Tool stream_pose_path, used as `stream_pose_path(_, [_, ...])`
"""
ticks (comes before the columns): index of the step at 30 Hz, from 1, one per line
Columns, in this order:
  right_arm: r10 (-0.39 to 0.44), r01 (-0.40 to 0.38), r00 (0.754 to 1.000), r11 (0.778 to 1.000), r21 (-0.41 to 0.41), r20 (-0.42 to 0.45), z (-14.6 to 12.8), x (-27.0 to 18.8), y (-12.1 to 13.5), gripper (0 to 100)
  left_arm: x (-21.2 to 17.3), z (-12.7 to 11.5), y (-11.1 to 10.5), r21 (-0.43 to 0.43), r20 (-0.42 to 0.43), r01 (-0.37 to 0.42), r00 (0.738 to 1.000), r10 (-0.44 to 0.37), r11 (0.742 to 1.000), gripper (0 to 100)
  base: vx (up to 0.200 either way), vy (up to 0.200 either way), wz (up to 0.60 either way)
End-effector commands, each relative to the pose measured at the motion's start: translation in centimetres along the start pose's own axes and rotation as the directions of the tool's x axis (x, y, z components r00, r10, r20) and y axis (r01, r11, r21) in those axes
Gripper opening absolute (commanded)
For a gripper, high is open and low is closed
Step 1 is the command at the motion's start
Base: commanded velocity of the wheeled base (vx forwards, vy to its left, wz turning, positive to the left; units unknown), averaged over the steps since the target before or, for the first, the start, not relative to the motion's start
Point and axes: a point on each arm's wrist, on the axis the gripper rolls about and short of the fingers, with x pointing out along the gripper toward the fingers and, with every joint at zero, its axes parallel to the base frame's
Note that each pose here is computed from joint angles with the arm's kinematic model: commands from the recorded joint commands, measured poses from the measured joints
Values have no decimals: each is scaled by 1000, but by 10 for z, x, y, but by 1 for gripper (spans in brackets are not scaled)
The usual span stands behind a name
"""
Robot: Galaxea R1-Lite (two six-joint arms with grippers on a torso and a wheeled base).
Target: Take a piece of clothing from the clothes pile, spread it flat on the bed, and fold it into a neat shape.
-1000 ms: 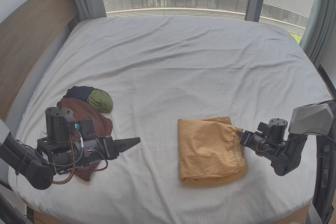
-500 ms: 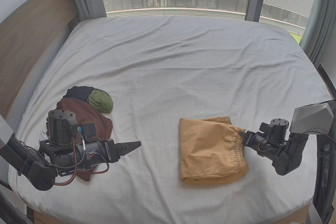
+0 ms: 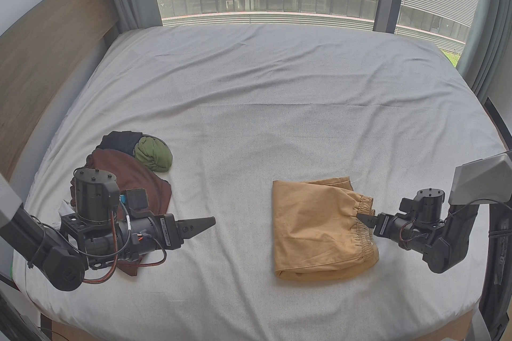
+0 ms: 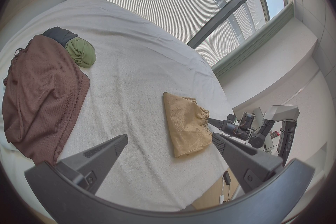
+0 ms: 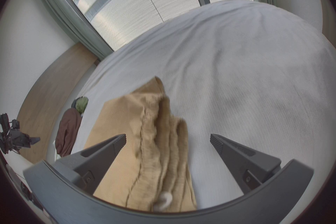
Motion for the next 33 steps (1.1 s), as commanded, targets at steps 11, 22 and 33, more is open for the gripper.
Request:
stream_pose_path(11, [29, -20, 981, 999, 49, -191, -19, -20, -1, 100, 3, -4, 2, -1, -19, -6, 1000, 6, 1000, 100, 0, 0, 0])
stream_pose_path(22, [70, -31, 965, 988, 152, -255, -29, -13, 0, 100, 3, -5, 1, 1, -21, -3, 1000, 3, 1000, 100, 0, 0, 0])
stream_pose_path(33, [101, -54, 963, 981, 189, -252, -29, -9, 11, 100, 3, -5, 0, 4, -23, 0, 1000, 1, 1000, 100, 0, 0, 0])
